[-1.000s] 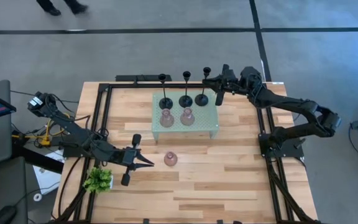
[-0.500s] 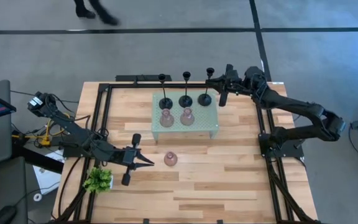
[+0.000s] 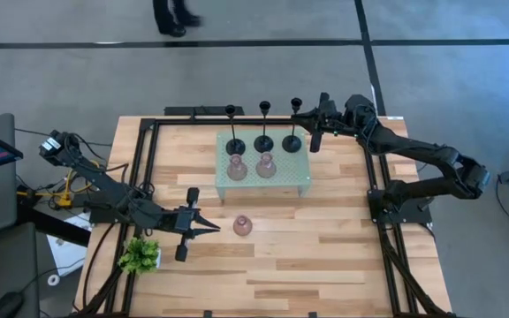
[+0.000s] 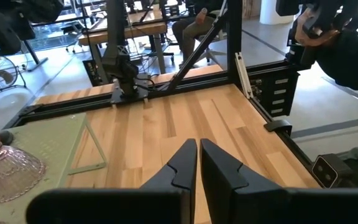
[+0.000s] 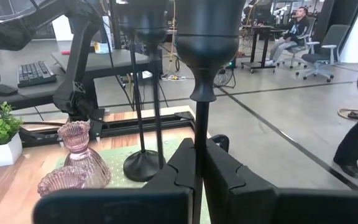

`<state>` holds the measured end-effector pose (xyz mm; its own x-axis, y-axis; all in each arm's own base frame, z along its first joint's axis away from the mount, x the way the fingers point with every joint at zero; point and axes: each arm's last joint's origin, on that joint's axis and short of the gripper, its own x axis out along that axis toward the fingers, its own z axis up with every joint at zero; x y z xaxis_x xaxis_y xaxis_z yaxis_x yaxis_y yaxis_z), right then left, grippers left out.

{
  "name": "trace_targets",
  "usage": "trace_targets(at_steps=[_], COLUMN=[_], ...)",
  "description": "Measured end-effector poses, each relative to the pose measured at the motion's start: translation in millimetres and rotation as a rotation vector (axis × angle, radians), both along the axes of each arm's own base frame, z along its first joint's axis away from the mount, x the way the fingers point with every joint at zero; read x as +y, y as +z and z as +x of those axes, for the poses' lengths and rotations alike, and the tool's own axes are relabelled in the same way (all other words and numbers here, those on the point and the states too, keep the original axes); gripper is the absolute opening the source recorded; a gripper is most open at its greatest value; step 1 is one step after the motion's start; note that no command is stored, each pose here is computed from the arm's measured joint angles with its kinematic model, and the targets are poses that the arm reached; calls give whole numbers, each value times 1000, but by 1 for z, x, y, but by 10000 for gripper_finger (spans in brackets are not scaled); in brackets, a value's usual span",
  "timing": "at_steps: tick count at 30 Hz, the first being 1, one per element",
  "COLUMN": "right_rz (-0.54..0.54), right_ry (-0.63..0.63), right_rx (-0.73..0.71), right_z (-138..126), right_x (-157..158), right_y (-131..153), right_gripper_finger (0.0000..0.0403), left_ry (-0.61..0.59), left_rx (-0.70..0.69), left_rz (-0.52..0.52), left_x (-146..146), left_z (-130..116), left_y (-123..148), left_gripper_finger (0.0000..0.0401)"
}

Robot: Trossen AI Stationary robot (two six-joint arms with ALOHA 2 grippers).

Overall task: Pick & Place candle stick holders
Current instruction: Put the black candle holder on the shelf, then put the pink glass candle holder on the shelf

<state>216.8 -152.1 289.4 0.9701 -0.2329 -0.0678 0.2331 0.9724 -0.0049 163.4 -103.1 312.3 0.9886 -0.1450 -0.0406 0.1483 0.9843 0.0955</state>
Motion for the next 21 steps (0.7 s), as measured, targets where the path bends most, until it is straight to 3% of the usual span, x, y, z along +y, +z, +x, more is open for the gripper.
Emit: trace_targets(at_steps=[7, 21], right_rz=[35, 54], right_ry=[-2, 0], right_rx=[-3, 17], right_z=[0, -4], right_x=[0, 4], right_y=[0, 1], right_gripper_finger=[12, 122], left_ry=[0, 0], left_rx=[0, 0], left_rz=[0, 0], left_x=[0, 0], left_z=[0, 0], left_y=[0, 0], left_gripper_finger=[21, 21])
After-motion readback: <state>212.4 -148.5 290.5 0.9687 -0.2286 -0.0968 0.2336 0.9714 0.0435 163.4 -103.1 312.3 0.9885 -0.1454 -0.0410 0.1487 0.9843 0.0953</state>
